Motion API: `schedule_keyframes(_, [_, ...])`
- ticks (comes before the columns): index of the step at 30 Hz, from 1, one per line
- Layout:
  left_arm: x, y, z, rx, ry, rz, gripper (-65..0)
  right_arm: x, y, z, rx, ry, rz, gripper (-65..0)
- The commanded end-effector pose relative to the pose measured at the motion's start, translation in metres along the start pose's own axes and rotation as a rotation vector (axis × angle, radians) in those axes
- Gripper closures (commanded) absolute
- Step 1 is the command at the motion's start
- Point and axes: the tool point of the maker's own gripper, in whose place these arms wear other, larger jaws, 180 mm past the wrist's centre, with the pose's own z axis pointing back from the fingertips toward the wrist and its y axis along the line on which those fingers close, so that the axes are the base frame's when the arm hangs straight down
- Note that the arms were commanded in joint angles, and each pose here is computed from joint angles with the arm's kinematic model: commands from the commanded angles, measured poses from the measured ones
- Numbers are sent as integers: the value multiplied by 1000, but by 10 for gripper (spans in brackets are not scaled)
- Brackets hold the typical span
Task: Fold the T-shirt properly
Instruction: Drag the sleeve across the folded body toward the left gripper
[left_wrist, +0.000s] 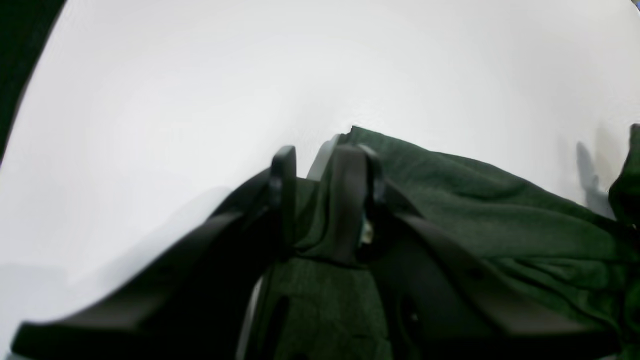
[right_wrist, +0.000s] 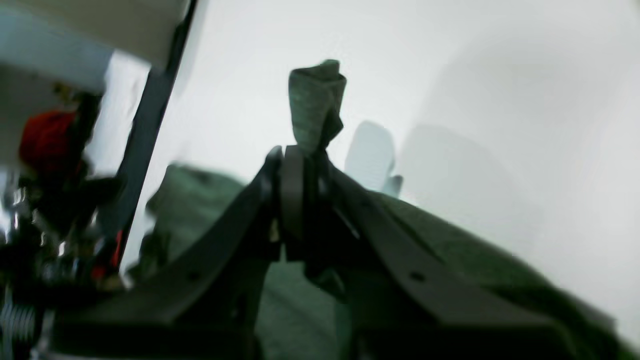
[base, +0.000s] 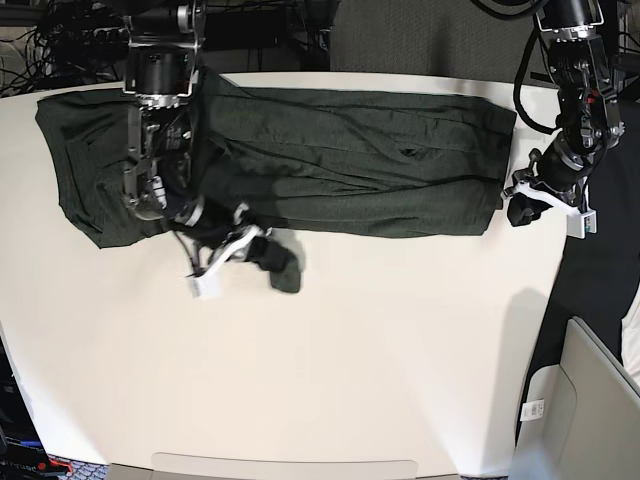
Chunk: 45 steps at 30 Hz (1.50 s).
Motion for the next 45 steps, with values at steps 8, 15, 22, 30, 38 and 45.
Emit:
schedule_keyframes(8, [18, -2, 3, -9, -48, -22, -130, -1, 104, -38, 254, -16, 75, -7])
schedule_keyframes(15, [19, -2, 4, -6, -49, -24, -130, -20, 138, -51, 327, 38, 101, -7])
schedule_keyframes(22, [19, -2, 4, -6, -53, -24, -130, -52, 149, -59, 359, 124, 96, -7])
schedule_keyframes(30, [19, -2, 4, -6, -50, -24, -130, -69, 160, -69, 381, 197, 124, -24])
schedule_keyframes(38, [13, 1, 5, -1, -36, -22, -132, -74, 145, -76, 306, 228, 51, -245])
schedule_keyframes(45, [9, 3, 6, 3, -24, -23, -139, -64, 133, -68, 280, 208, 35, -253])
